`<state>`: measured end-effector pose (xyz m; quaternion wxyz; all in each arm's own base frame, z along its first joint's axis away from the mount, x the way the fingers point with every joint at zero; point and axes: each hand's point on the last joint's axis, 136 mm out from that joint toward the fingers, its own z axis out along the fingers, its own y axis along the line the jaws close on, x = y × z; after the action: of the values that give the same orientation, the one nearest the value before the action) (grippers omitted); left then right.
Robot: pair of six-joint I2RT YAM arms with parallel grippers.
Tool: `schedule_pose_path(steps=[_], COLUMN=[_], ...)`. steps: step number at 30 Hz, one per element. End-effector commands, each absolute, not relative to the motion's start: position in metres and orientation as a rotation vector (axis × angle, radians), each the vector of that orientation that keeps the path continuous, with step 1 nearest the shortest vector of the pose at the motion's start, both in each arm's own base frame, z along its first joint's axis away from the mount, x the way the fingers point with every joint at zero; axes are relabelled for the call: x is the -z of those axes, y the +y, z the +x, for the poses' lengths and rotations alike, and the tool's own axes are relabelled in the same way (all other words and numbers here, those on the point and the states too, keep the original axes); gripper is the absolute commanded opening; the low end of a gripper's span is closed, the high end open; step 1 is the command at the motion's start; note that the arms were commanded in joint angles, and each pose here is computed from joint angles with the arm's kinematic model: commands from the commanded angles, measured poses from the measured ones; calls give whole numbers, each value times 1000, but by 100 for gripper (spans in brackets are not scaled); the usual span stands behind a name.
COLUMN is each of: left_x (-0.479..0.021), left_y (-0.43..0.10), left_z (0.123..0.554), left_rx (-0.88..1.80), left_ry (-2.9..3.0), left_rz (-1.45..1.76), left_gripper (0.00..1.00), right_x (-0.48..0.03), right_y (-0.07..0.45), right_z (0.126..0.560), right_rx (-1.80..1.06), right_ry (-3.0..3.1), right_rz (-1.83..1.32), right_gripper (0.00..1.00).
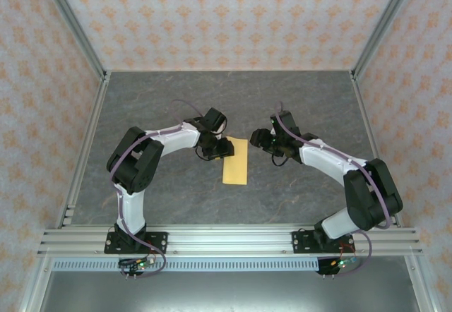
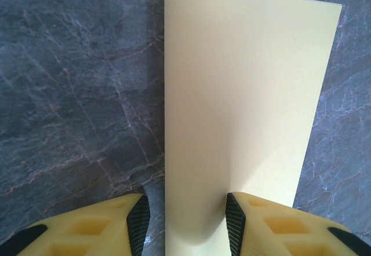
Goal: Fold a paper plane with a square sheet of paper (fold left side to right side)
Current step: Hold the square sheet of paper at the center of the table.
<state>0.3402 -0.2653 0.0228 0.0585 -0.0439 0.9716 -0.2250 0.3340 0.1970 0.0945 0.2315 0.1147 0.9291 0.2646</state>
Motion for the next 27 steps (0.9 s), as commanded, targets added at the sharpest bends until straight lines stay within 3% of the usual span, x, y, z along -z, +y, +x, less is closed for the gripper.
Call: schedule_pose_path(steps=[1, 4, 9, 12, 27], left_x=[2, 2, 3, 2, 2], left_y=[-257, -257, -256, -256, -257], left_z=[332, 332, 332, 332, 332], left_rx=[566, 563, 558, 559, 560], left_ry=[3004, 3006, 3005, 3005, 3003], left_rz=[-111, -112, -112, -115, -113], left_gripper=[43, 43, 43, 43, 43], right_x=[-94, -89, -76, -71, -32], right_y=[204, 214, 233, 242, 246], right_z=[331, 327, 324, 325, 318], right_rx=[-775, -842, -921, -939, -883], right_ry=[2553, 2577, 2619, 2634, 2787], right_rz=[310, 307, 293, 280, 325], right_gripper=[55, 43, 12, 3, 0])
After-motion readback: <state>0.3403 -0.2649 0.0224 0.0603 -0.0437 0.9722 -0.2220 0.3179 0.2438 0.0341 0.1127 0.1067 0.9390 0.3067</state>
